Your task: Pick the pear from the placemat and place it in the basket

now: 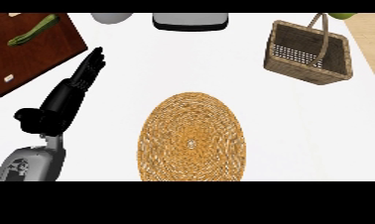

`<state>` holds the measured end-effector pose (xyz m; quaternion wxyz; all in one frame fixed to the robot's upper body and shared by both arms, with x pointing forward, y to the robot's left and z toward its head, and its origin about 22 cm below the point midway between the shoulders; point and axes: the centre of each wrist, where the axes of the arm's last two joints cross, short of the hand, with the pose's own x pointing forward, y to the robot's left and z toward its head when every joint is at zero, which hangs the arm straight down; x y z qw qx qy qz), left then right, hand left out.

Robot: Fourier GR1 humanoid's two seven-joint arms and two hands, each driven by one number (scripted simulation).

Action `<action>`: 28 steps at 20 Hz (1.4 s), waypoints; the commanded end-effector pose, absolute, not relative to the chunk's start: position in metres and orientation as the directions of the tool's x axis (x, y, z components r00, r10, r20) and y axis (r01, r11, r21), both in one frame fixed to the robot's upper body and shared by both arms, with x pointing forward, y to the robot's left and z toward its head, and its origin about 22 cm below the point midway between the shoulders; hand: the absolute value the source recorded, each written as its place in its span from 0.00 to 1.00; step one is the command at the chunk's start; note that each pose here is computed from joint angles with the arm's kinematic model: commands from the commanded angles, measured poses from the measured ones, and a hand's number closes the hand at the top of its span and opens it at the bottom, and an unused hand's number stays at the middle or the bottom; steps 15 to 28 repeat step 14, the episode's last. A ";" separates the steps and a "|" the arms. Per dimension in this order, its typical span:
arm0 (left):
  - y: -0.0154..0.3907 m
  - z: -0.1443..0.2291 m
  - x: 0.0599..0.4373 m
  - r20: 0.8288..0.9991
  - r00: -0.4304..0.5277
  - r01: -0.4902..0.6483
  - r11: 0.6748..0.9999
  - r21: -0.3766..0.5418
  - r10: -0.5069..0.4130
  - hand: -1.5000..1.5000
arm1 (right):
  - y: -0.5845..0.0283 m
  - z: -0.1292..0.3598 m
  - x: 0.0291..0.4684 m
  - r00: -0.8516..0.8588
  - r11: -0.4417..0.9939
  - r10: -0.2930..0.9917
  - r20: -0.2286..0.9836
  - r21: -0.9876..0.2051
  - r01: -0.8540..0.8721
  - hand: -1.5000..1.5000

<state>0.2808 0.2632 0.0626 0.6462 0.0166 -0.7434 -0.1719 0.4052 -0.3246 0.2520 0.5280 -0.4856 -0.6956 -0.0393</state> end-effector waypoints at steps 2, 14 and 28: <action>0.268 0.051 0.286 0.955 -0.170 0.188 0.943 0.273 -0.243 0.50 | -0.329 0.261 0.413 -0.036 0.555 0.638 0.769 -0.428 0.713 0.00; 0.265 0.057 0.280 0.961 -0.152 0.186 0.948 0.257 -0.230 0.50 | -0.384 0.309 0.373 -0.103 0.662 0.342 0.934 -0.162 0.732 0.00; 0.265 0.057 0.280 0.961 -0.152 0.186 0.948 0.257 -0.230 0.50 | -0.384 0.309 0.373 -0.103 0.662 0.342 0.934 -0.162 0.732 0.00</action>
